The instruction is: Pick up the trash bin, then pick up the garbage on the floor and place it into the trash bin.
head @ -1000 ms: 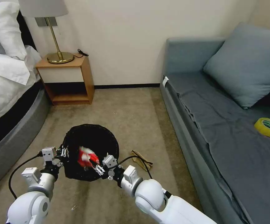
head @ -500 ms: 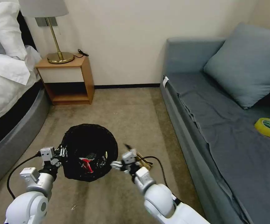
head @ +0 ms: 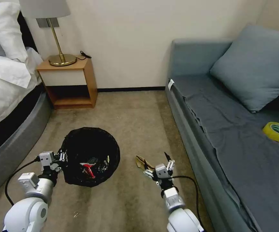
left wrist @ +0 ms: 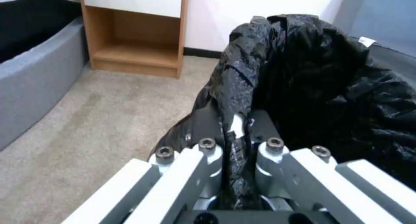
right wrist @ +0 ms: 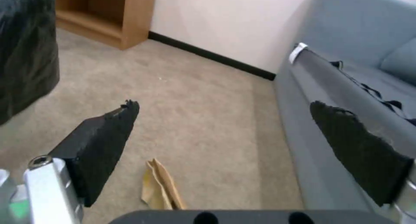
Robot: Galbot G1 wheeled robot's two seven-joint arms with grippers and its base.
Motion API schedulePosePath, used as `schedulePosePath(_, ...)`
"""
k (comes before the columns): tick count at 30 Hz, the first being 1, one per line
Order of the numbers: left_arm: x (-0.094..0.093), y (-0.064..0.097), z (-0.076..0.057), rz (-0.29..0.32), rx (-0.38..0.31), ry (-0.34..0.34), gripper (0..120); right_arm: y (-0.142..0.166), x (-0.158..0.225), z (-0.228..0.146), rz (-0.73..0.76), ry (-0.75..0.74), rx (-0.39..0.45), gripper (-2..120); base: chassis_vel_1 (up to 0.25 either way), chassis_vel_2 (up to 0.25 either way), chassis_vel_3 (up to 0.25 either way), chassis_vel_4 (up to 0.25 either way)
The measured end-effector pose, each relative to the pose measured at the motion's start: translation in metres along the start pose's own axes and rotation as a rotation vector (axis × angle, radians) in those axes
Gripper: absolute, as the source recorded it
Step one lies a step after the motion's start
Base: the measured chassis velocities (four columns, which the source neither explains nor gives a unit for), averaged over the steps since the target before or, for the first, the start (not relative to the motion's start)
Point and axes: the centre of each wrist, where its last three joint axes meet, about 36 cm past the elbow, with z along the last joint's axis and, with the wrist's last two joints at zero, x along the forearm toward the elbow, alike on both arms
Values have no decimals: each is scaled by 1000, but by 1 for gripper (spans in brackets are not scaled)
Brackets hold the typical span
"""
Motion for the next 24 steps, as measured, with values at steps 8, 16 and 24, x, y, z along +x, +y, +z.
schedulePosePath(8, 1, -3, 1, 0, 1, -2, 4, 3, 7, 1, -3, -8, 1, 100, 0, 0, 0, 0)
schedulePosePath(16, 3, 0, 1, -6, 0, -6, 4, 4, 6, -5, -25, -1, -13, 100, 0, 0, 0, 0)
schedulePosePath(24, 3, 5, -2, -14, 5, -14, 4, 6, 4, -7, -53, -3, -10, 100, 0, 0, 0, 0)
